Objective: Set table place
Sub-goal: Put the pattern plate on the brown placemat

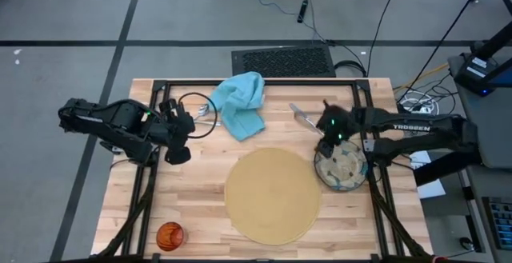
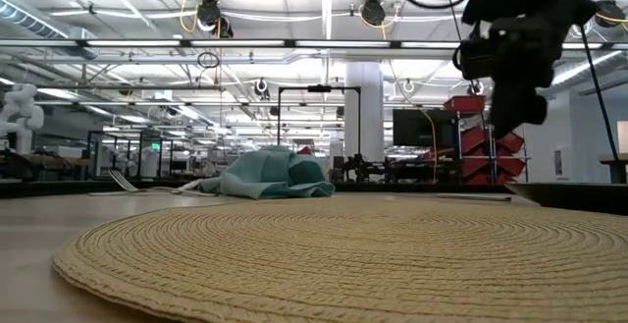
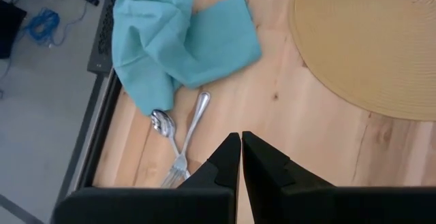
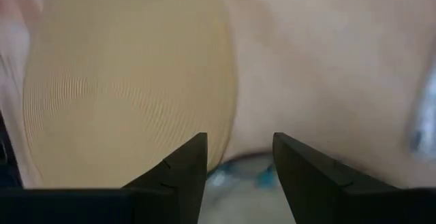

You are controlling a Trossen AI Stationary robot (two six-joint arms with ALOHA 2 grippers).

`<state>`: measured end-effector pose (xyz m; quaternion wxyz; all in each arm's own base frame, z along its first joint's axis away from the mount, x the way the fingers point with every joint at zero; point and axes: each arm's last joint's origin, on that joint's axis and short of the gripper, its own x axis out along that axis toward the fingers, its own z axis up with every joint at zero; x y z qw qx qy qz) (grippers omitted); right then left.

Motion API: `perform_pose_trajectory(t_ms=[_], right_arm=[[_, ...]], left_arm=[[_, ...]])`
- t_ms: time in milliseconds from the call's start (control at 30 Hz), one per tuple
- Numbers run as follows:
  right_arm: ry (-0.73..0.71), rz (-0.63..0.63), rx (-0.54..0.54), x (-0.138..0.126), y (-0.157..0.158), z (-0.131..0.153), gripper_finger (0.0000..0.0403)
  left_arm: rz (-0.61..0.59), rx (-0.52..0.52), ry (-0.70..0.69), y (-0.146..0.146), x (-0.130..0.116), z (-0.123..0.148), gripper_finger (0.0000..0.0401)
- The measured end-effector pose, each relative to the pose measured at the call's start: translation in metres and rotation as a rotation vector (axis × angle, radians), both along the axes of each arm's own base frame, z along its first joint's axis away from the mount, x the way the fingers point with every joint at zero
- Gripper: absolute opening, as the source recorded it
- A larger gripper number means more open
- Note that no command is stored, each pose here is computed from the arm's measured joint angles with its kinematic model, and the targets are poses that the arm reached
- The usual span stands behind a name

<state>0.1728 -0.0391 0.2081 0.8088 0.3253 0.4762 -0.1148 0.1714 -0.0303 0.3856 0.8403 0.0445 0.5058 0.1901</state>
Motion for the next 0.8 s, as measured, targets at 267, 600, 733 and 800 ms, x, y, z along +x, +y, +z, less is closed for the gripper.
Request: perform_pose_trajectory(t_ms=[267,600,733,800], right_arm=[[0.105,0.039,-0.09,-0.004,0.076,0.002,0.0157],[0.321,0.022,-0.186,-0.03,0.157,-0.032,0.0157],[0.426,0.048,-0.321,-0.029,0.176,-0.04,0.0157],[0.465,0.075,-0.413,-0.027,0.185,-0.042,0.0157]], left_arm=[[-0.035,0.028,0.039,-0.002,0.01,-0.023,0.0002],[-0.035,0.042,0.096,-0.002,0.012,-0.043,0.0002],[-0.031,0.053,0.084,-0.002,0.013,-0.043,0.0002],[-0.035,0.054,0.07,-0.003,0.014,-0.042,0.0002]])
